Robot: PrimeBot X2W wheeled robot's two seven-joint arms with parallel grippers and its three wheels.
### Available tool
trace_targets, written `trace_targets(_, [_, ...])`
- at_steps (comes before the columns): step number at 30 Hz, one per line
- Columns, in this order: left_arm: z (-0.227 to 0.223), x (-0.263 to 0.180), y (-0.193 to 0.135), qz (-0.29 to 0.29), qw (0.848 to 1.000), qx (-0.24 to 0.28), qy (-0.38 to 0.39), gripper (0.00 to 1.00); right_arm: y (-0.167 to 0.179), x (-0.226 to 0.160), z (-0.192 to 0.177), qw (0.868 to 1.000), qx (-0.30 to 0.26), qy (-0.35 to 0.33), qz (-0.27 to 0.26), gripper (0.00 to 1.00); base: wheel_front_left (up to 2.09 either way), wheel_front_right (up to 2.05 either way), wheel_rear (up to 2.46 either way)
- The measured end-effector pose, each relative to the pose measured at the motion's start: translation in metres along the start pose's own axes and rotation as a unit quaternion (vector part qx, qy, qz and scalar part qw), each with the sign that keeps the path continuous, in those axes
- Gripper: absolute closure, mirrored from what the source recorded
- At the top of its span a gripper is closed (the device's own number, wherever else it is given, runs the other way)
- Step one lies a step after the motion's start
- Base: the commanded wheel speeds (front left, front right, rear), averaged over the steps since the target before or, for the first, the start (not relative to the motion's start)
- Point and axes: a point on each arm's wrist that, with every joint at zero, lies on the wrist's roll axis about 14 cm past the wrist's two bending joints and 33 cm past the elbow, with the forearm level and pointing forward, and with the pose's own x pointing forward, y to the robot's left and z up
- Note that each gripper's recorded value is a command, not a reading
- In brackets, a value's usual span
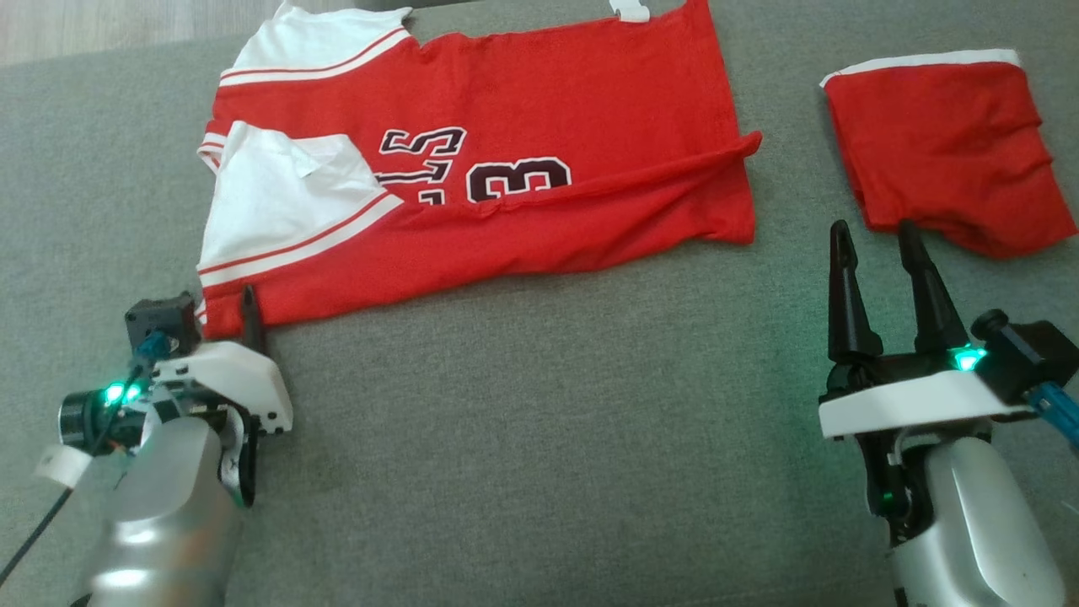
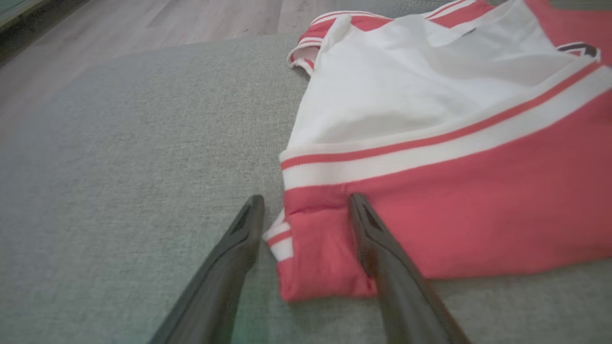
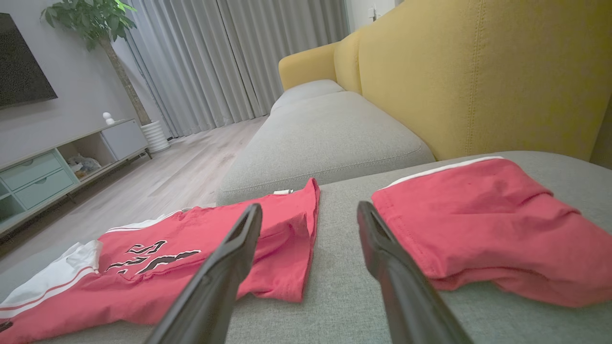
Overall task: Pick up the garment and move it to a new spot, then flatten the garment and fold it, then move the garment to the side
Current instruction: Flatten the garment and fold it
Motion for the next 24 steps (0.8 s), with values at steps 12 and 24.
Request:
trace_targets(12, [0.056,-0.014,0.0,-0.006,0.993,-0.01,-0.121,1.0,0.006,0.002,0.002,1.0,-0.009,0.021,0.008,0.0,0.0,0.0,0.0])
trace_targets(24, [0.157,-0.047,-0.023,-0.057,0.955,0.019,-0.289,1.0,0.001,0.036,-0.05,0.986,0.021,0.166,-0.006,0.0,0.0,0.0,0.0])
